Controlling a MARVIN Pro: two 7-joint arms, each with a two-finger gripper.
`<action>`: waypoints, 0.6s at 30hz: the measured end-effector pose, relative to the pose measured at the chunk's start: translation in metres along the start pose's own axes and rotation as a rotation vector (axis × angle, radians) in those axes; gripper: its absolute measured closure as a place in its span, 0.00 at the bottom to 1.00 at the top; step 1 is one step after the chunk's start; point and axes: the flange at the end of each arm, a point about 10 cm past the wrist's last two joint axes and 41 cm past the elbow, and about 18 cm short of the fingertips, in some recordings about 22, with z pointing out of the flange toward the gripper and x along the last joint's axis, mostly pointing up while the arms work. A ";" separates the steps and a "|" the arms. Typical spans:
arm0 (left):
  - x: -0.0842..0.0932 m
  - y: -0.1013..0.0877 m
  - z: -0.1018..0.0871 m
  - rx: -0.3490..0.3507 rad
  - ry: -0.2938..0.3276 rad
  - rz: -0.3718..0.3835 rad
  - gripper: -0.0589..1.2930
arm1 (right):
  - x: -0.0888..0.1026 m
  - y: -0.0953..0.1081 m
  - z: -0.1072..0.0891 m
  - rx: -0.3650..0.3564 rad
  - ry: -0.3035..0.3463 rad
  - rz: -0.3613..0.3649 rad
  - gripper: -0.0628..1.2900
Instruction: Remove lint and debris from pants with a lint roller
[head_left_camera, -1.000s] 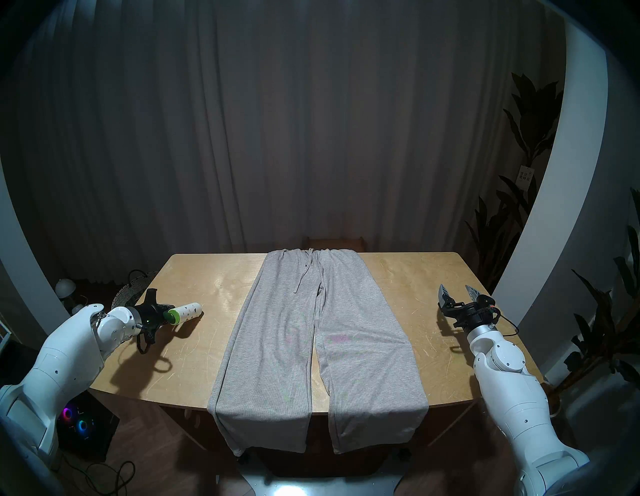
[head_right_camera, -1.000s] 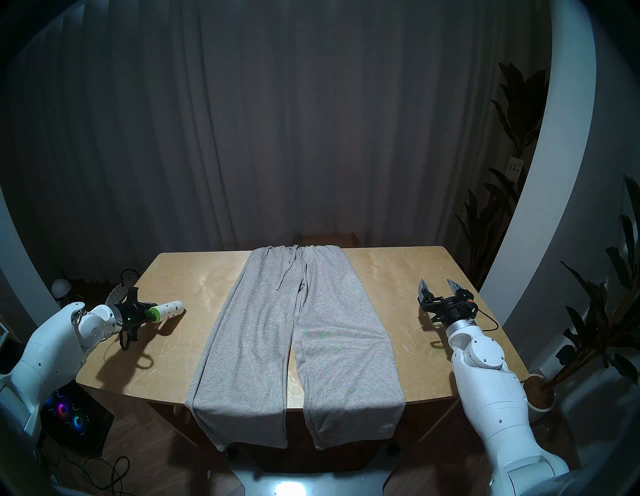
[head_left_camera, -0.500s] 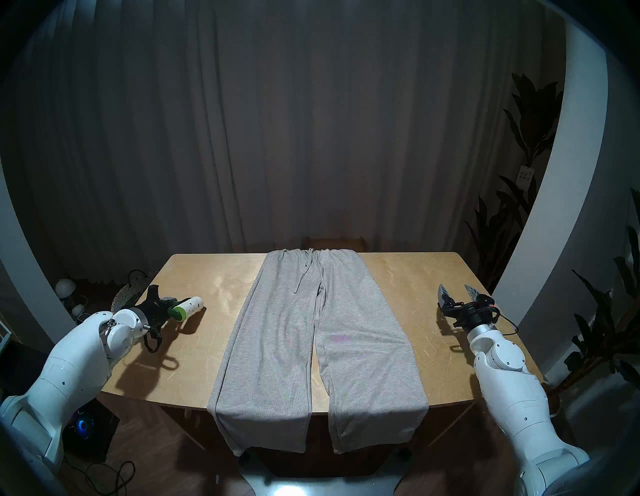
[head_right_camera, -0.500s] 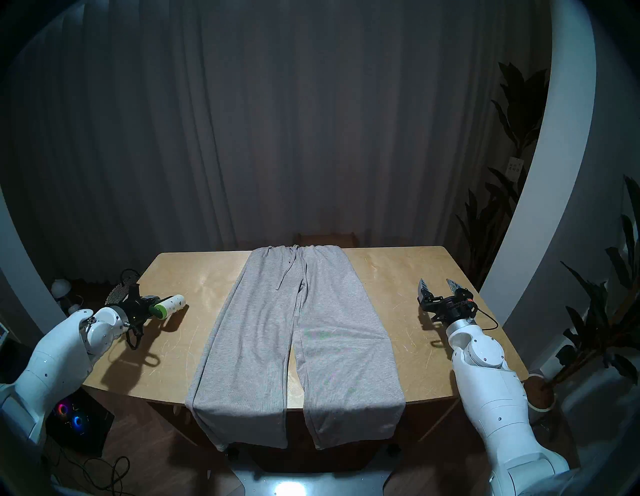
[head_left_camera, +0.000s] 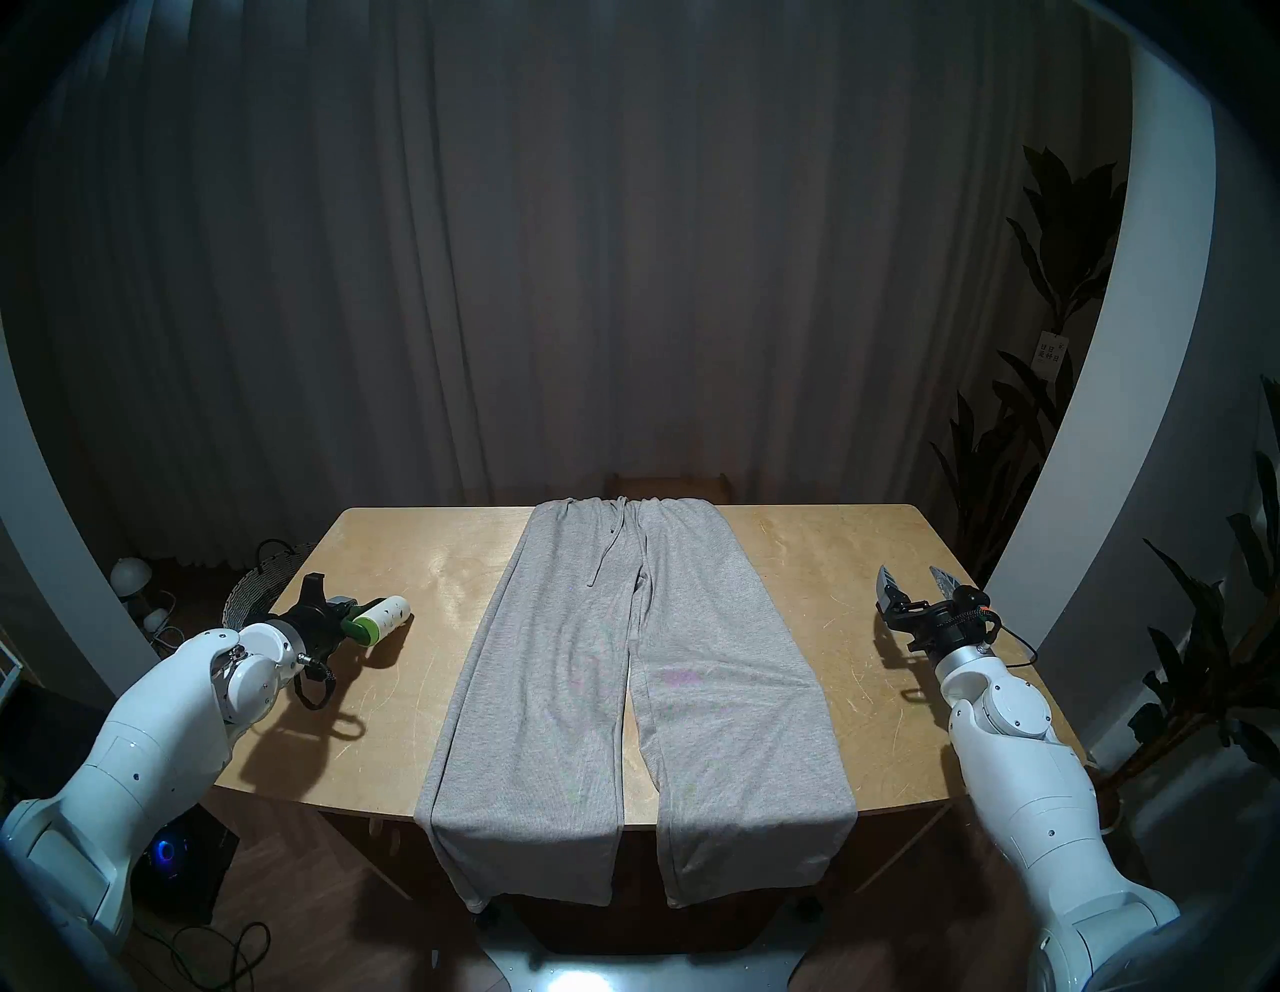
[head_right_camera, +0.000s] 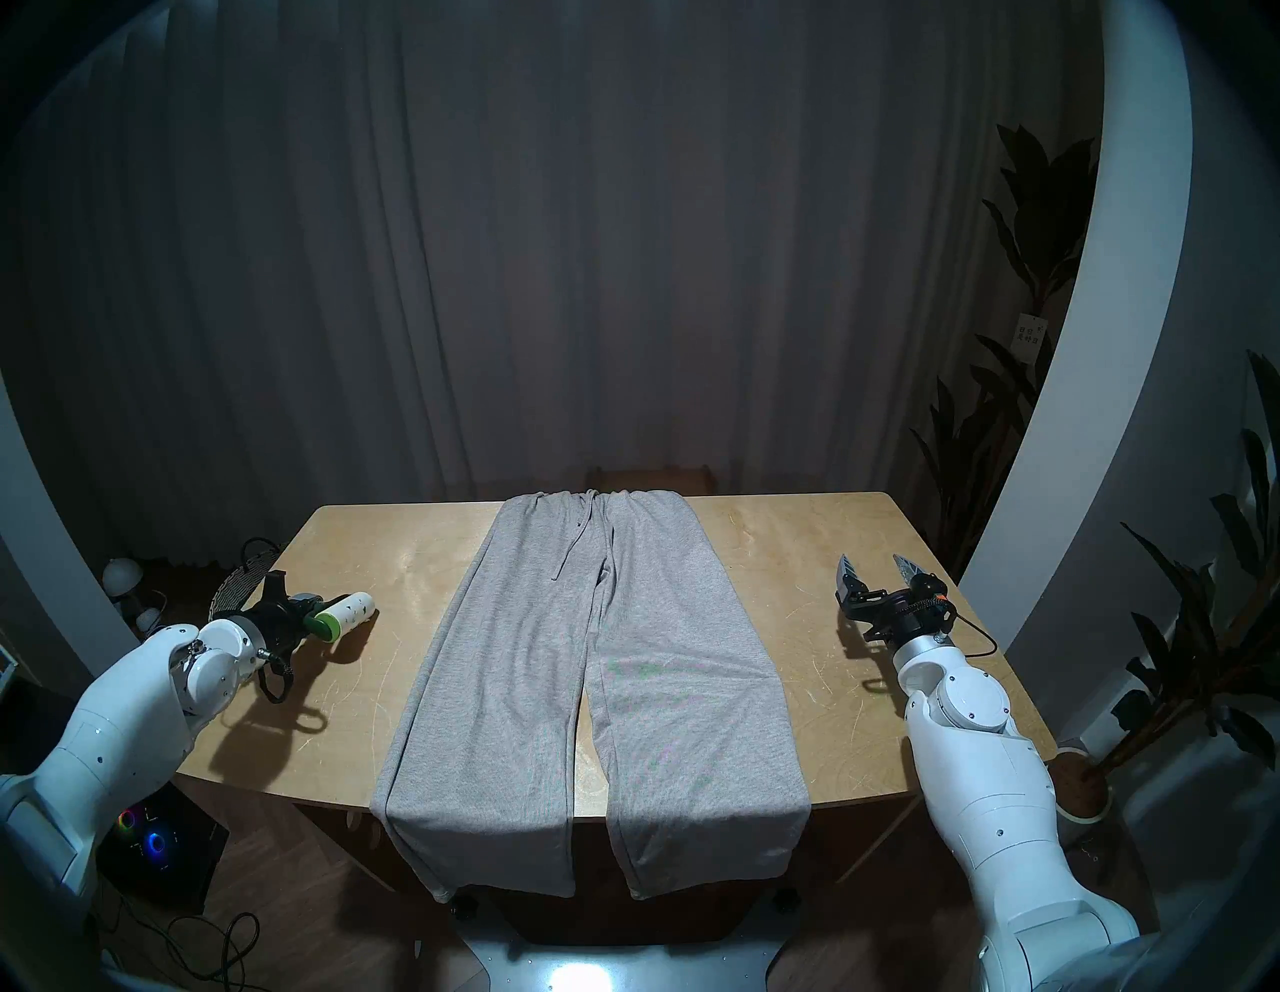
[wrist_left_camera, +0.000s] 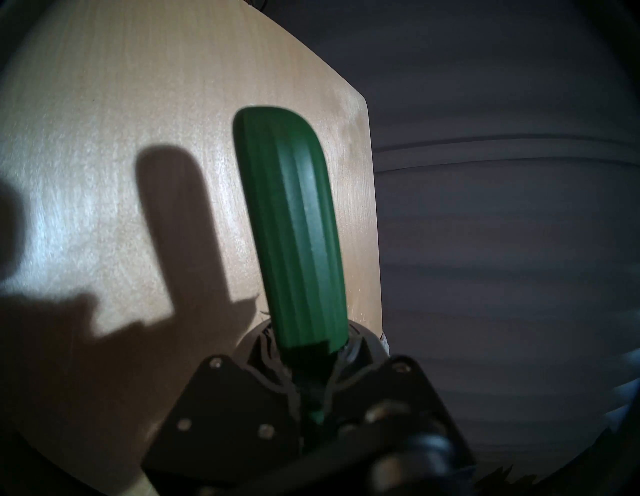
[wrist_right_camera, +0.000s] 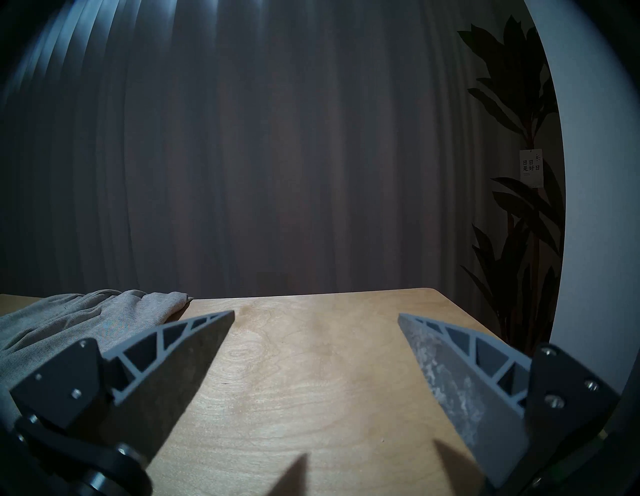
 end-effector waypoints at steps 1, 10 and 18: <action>0.000 0.000 0.000 0.000 0.000 0.001 0.92 | 0.000 0.000 0.000 0.000 0.000 0.000 0.03; 0.000 0.000 0.000 0.000 0.004 0.004 0.92 | -0.001 0.002 0.001 -0.003 -0.003 0.001 0.03; 0.000 0.000 0.000 0.000 0.005 0.005 0.92 | -0.003 0.003 0.002 -0.009 -0.004 0.001 0.03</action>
